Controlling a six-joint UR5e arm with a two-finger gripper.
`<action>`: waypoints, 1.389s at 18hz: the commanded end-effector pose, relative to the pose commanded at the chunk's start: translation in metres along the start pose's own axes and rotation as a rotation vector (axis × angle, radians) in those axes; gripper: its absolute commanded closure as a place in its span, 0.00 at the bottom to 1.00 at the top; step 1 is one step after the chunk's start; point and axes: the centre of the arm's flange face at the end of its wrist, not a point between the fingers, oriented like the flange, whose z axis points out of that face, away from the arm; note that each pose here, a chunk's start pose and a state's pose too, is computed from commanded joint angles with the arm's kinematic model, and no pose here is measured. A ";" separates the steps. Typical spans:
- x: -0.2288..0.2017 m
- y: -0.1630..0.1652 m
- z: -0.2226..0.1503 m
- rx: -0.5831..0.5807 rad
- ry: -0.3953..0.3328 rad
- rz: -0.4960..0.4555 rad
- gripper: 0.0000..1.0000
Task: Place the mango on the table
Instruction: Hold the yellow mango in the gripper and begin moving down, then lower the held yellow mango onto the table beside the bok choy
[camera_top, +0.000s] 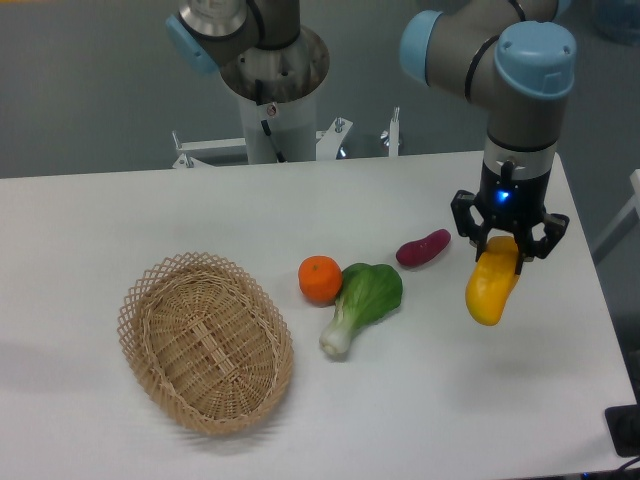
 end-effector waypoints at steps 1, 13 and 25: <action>0.001 0.001 0.003 0.000 0.005 -0.001 0.59; -0.002 -0.003 0.016 0.005 -0.001 -0.006 0.59; -0.008 -0.025 0.080 0.057 -0.086 -0.056 0.59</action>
